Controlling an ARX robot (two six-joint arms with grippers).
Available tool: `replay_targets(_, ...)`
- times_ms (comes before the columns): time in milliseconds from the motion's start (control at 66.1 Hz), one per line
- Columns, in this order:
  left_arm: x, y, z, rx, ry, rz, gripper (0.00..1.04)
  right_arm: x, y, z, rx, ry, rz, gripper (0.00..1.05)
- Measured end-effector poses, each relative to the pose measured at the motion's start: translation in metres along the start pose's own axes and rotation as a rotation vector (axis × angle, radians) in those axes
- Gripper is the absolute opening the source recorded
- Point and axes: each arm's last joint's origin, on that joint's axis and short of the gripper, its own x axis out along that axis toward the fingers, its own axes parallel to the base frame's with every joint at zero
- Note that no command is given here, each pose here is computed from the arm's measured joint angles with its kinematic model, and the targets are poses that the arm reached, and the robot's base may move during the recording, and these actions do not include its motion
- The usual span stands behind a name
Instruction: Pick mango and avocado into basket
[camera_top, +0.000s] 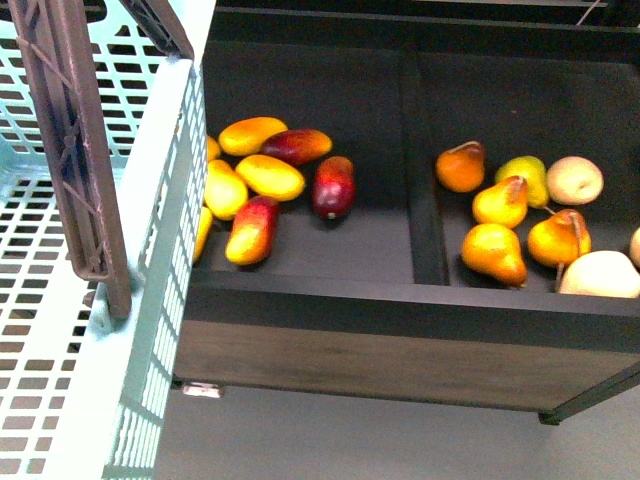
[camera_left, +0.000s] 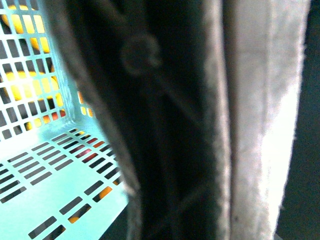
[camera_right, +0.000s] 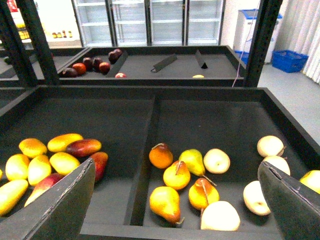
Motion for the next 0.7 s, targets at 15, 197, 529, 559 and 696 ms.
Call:
replay_targets(15, 0.0000, 0.0000, 0.0000, 0.000, 0.000, 0.000, 0.15, 0.0000, 0.0000, 0.0000, 0.000, 0.000, -0.001, 0.96)
replay_targets(197, 0.0000, 0.0000, 0.0000, -0.001, 0.001, 0.000, 0.15, 0.0000, 0.0000, 0.0000, 0.000, 0.000, -0.002, 0.96)
replay_targets(529, 0.0000, 0.0000, 0.0001, -0.001, -0.002, 0.000, 0.15, 0.0000, -0.0001, 0.0001, 0.000, -0.001, -0.002, 0.96)
replay_targets(559, 0.0000, 0.0000, 0.0001, 0.000, -0.003, 0.000, 0.15, 0.0000, 0.0000, 0.0001, 0.000, -0.001, -0.002, 0.96)
replay_targets(696, 0.0000, 0.0000, 0.0000, 0.000, 0.000, 0.000, 0.15, 0.0000, 0.0000, 0.0000, 0.000, 0.000, -0.001, 0.96)
